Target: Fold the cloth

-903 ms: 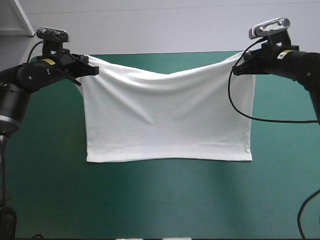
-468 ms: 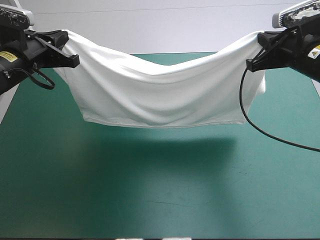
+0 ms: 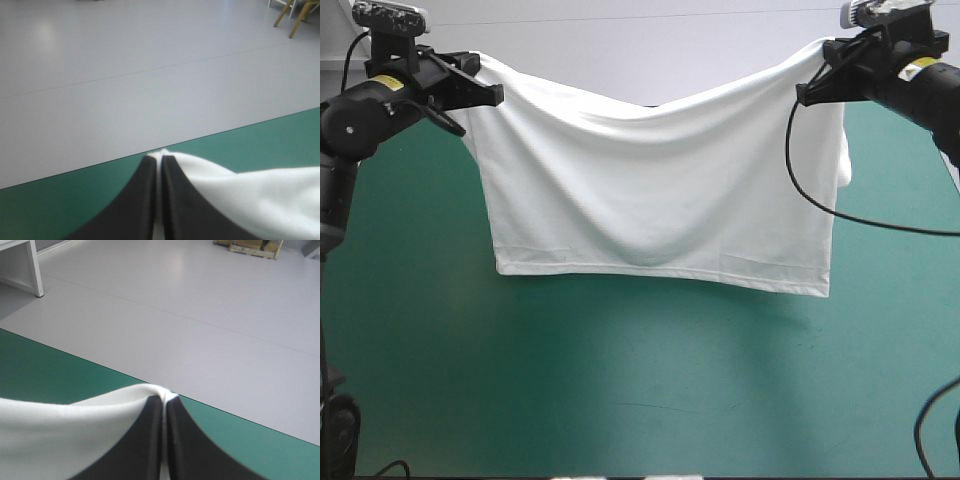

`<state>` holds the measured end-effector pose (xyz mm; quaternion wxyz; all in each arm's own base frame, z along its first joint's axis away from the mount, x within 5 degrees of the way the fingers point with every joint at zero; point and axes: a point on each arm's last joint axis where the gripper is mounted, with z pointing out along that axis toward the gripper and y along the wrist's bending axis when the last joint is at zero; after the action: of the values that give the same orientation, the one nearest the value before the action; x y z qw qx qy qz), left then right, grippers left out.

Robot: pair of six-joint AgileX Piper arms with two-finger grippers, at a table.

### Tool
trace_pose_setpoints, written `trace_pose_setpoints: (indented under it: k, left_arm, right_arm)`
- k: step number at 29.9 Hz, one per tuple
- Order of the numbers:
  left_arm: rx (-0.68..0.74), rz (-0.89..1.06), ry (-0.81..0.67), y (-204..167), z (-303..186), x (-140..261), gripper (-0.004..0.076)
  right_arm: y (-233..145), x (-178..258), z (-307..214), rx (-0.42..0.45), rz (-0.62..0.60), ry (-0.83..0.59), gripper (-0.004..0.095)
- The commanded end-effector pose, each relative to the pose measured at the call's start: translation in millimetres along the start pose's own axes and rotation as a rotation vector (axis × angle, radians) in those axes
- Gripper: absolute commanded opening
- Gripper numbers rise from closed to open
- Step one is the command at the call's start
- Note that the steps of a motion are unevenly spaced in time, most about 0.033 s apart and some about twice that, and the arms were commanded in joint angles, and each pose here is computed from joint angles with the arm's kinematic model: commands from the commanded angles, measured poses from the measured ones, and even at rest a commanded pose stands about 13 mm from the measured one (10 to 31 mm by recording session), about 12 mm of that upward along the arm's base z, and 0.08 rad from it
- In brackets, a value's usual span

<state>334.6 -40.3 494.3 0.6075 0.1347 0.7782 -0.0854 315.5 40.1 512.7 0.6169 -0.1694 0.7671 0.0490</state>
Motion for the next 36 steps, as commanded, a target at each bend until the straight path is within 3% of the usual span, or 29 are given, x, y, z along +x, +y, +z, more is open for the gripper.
trace_pose_setpoints:
  k: [1, 9, 14, 19, 25, 36]
  left_arm:
    - [-0.015, -0.020, -0.177, 4, 4, -37, 0.0019]
    - [-0.012, 0.034, -0.223, 12, 23, -75, 0.0019]
    - [-0.040, 0.074, -0.166, 16, 31, -70, 0.0019]
    - [-0.023, 0.044, -0.057, 20, 55, -45, 0.0019]
    - [0.054, 0.016, 0.237, 19, 92, 19, 0.0019]
    - [0.068, -0.003, 0.406, 6, 66, 96, 0.0019]
  right_arm:
    - [-12, -26, 14, 0.050, 0.020, -0.144, -0.0014]
    - [-25, -62, 32, 0.039, 0.027, -0.238, -0.0014]
    - [-28, -52, 44, 0.011, 0.045, -0.149, -0.0013]
    - [-28, -22, 71, -0.016, 0.061, -0.015, -0.0013]
    - [-19, 37, 99, -0.109, 0.107, 0.212, -0.0013]
    - [-6, 120, 50, -0.085, 0.161, 0.368, -0.0013]
